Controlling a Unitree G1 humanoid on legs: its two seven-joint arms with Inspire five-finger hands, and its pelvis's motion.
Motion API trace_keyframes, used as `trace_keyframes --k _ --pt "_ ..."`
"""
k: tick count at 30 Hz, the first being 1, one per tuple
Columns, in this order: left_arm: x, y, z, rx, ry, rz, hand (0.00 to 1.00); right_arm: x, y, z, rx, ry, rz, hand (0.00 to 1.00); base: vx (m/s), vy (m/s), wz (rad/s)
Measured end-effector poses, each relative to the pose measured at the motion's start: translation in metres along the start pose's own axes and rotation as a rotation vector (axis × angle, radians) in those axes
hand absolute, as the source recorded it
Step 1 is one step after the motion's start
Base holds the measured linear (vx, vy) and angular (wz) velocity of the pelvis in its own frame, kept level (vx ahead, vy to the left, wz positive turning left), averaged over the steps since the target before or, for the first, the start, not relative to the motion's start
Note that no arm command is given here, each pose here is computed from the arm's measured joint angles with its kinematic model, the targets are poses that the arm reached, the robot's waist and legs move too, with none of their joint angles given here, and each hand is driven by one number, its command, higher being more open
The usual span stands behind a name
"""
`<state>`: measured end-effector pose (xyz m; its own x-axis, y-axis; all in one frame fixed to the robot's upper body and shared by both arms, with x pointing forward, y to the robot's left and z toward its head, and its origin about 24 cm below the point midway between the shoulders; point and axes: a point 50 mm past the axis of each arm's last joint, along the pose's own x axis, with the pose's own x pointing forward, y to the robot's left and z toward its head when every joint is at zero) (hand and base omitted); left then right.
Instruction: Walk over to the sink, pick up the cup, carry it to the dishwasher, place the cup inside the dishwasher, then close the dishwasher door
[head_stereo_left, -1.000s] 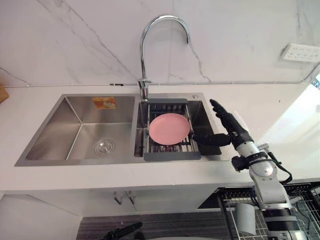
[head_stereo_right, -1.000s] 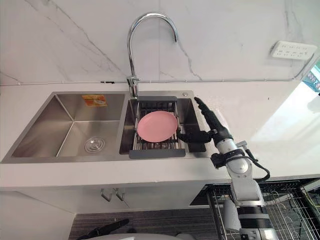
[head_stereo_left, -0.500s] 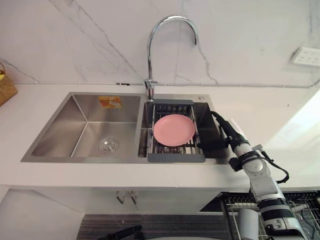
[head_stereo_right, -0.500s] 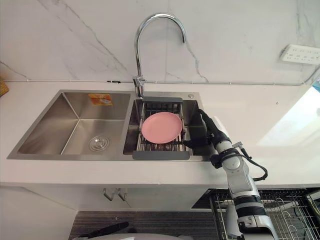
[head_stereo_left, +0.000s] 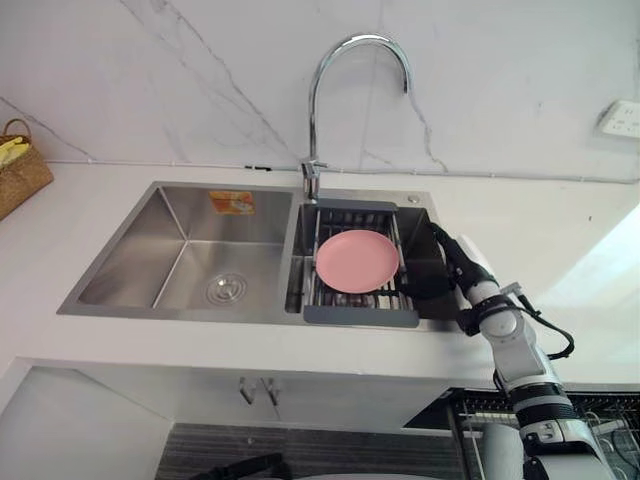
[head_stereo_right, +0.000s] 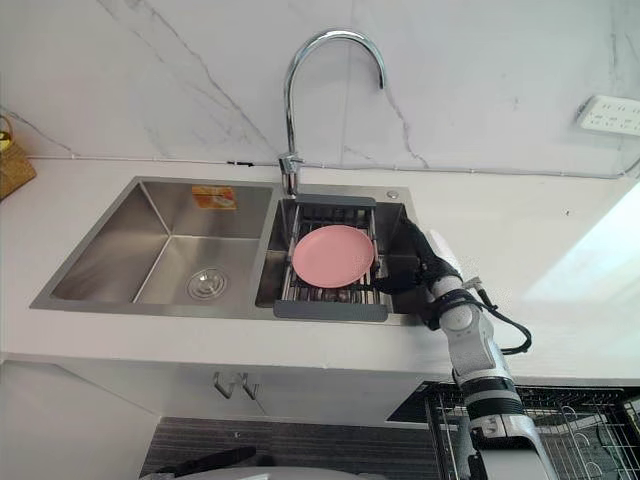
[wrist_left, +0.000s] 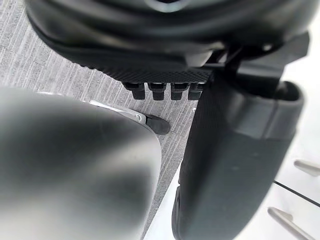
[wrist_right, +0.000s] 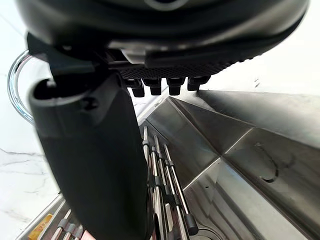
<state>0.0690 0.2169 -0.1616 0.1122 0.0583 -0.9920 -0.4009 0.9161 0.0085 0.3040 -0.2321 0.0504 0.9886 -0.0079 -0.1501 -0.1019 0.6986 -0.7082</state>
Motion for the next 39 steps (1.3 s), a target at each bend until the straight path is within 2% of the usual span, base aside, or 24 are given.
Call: trace_keyframes --k 7,11,17,24,39 --pt "0.000 0.007 -0.006 0.011 0.017 0.021 1.00 0.002 0.004 0.005 -0.057 -0.010 0.014 1.00 -0.01 -0.008 0.03" --pt "-0.001 0.007 -0.006 0.012 0.016 0.021 1.00 0.006 0.010 0.018 -0.265 -0.074 0.033 1.00 -0.03 -0.009 0.07" --pt "-0.002 0.010 -0.004 -0.001 0.007 0.015 1.00 0.013 0.021 0.040 -0.465 -0.177 0.078 1.00 -0.02 -0.004 0.07" --pt "-0.003 0.010 -0.001 0.003 -0.009 0.013 1.00 0.017 0.038 0.042 -0.583 -0.195 0.148 1.00 -0.01 -0.002 0.04" --pt "-0.003 0.011 0.004 0.026 -0.022 0.000 1.00 0.028 0.040 0.050 -0.661 -0.203 0.100 1.00 -0.02 -0.001 0.01"
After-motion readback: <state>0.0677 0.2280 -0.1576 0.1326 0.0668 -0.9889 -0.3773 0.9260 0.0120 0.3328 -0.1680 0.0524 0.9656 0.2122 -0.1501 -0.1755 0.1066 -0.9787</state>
